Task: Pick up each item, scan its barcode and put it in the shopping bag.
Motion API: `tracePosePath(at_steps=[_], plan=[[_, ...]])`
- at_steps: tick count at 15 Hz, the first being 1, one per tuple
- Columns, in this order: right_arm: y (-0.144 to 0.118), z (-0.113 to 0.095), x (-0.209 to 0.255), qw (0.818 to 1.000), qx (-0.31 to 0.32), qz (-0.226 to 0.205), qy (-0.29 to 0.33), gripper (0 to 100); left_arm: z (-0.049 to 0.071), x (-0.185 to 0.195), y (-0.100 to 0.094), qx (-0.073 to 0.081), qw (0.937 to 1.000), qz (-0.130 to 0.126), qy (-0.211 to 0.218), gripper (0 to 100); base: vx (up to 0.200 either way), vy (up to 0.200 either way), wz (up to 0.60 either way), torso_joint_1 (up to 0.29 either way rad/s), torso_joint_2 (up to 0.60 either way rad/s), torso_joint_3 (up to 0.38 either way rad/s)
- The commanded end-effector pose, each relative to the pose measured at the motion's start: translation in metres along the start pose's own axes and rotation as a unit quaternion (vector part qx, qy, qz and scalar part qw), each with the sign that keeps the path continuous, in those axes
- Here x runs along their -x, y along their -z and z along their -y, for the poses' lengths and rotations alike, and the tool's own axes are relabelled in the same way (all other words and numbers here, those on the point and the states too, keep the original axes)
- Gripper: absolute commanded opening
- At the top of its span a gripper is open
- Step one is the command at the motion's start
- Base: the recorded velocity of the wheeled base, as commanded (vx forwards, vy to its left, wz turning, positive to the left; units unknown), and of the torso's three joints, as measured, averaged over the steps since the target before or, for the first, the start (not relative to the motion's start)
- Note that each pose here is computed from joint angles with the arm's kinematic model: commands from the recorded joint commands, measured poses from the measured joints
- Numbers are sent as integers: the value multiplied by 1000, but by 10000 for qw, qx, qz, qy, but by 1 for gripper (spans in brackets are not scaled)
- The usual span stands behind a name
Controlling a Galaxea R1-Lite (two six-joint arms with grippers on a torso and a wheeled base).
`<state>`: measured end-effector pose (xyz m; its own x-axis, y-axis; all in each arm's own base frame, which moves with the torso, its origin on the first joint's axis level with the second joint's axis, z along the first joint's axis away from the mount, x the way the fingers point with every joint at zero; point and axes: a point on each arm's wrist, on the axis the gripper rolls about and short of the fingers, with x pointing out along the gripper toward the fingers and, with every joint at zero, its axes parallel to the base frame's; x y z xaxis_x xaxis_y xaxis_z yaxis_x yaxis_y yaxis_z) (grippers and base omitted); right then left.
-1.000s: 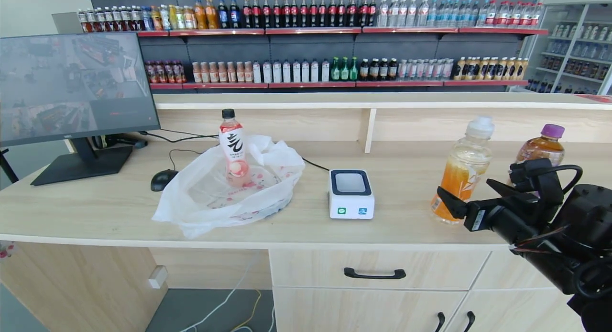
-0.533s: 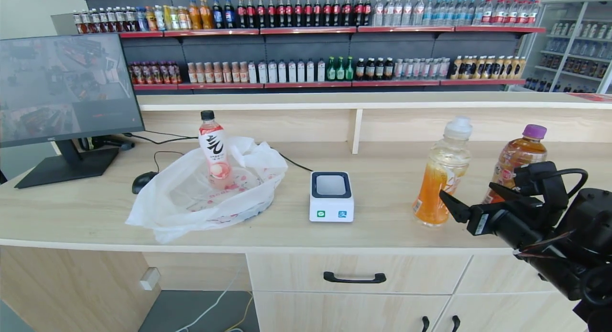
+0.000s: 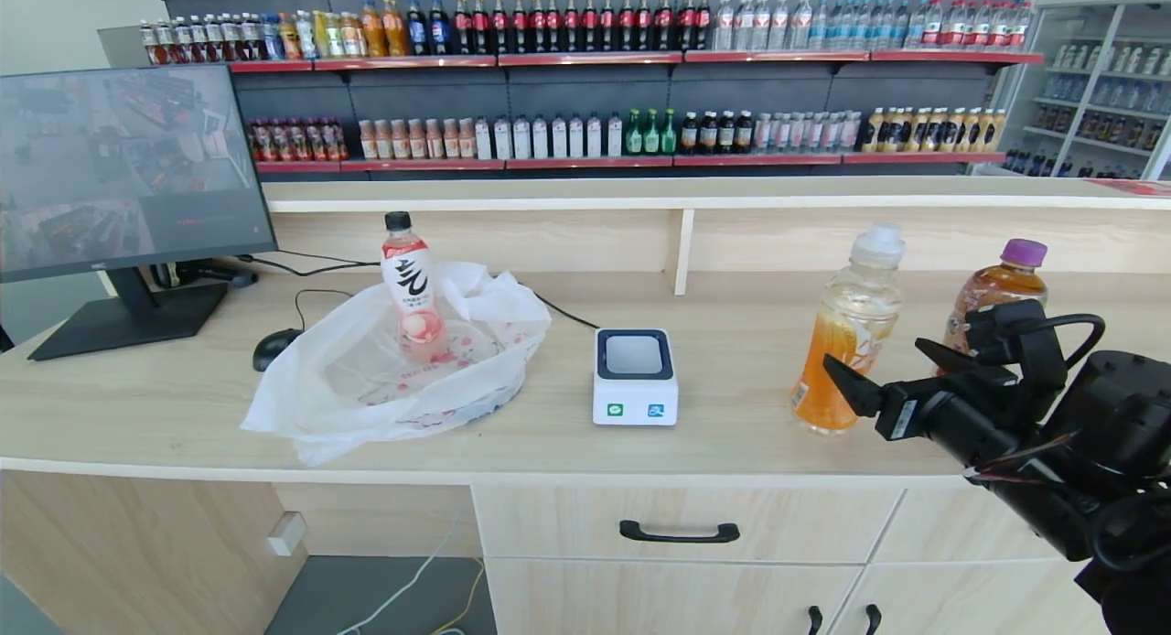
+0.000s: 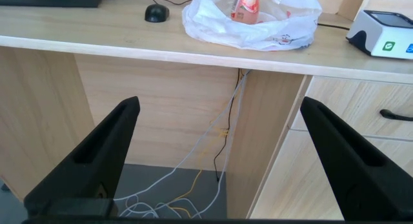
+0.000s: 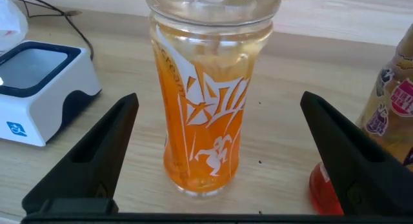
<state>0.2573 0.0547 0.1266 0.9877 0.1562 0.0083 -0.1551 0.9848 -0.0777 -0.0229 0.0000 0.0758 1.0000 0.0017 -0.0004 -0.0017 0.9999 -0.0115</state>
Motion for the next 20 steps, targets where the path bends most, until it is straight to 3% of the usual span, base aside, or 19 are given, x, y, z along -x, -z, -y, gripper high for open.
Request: tracePosePath(at_steps=[1, 20], plan=[[4, -1, -10, 10000, 2, -33, -16, 100, 0, 0, 0, 4, 10000, -6, 1, 100, 0, 0, 0, 0, 0, 0], [7, -5, -56, 9996, -11, 285, 40, 100, 0, 0, 0, 4, 10000, 2, 1, 100, 0, 0, 0, 0, 0, 0]])
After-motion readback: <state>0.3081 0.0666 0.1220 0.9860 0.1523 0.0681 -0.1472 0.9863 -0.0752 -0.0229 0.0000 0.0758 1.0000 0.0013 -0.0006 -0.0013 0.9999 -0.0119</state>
